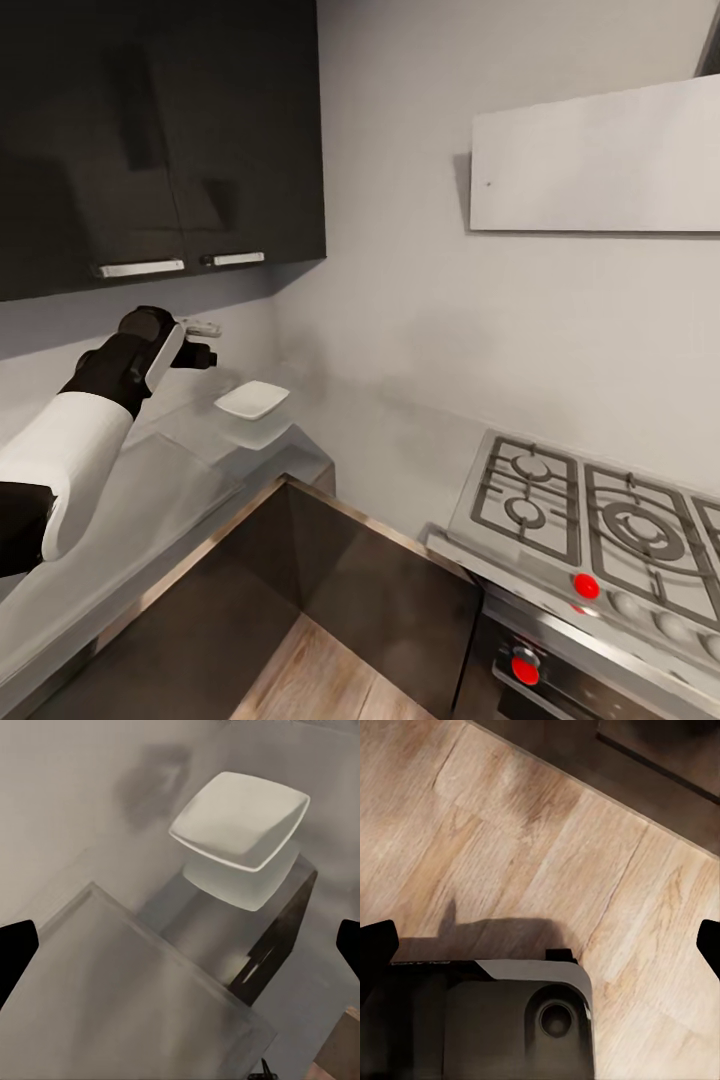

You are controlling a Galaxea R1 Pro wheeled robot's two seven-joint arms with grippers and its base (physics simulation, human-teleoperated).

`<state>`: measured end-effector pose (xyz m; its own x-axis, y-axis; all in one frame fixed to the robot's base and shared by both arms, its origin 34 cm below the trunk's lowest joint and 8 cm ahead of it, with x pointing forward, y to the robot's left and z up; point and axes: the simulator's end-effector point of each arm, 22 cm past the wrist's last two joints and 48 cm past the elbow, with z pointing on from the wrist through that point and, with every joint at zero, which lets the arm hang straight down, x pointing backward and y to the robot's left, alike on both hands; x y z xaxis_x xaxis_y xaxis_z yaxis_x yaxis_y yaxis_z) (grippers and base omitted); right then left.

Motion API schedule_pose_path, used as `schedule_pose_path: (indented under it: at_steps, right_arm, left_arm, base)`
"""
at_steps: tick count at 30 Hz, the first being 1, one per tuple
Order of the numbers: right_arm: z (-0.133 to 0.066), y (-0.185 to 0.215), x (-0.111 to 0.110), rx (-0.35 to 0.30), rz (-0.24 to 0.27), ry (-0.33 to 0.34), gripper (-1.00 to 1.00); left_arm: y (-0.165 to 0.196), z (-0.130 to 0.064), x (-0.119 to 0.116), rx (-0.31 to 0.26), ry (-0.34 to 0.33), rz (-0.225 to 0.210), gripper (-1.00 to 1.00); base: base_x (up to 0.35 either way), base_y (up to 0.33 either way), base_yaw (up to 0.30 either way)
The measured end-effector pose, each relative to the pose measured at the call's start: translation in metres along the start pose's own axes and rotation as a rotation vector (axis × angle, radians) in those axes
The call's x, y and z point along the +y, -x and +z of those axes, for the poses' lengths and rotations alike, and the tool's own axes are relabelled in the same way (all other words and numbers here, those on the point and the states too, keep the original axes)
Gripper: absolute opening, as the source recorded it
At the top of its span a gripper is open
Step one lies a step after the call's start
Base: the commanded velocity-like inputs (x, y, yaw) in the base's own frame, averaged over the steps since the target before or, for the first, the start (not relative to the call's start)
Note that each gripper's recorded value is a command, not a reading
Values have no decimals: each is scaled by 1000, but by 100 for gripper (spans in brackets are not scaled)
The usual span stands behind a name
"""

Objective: In the kitchen, take the Vidalia onion out of the sink, dice it on the chopping board with the paring knife, put the diced onion into the bowl on the countertop, then place both the paring knife and the chopping board into the sink.

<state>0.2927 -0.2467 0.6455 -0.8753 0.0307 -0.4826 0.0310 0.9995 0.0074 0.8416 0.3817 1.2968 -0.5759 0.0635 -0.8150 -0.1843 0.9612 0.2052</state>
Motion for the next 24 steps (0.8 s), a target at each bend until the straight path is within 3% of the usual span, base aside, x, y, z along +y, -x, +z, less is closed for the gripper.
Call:
schedule_pose_path:
  at_steps: [14, 24]
  right_arm:
    - [0, -7, -1, 29, -2, 5, 100]
    - [0, -7, -2, 33, -4, 5, 100]
  left_arm:
    - [2, -1, 0, -7, 1, 0, 100]
    - [5, -4, -1, -15, -1, 0, 100]
  base:
    - [19, 0, 0]
    - [263, 0, 0]
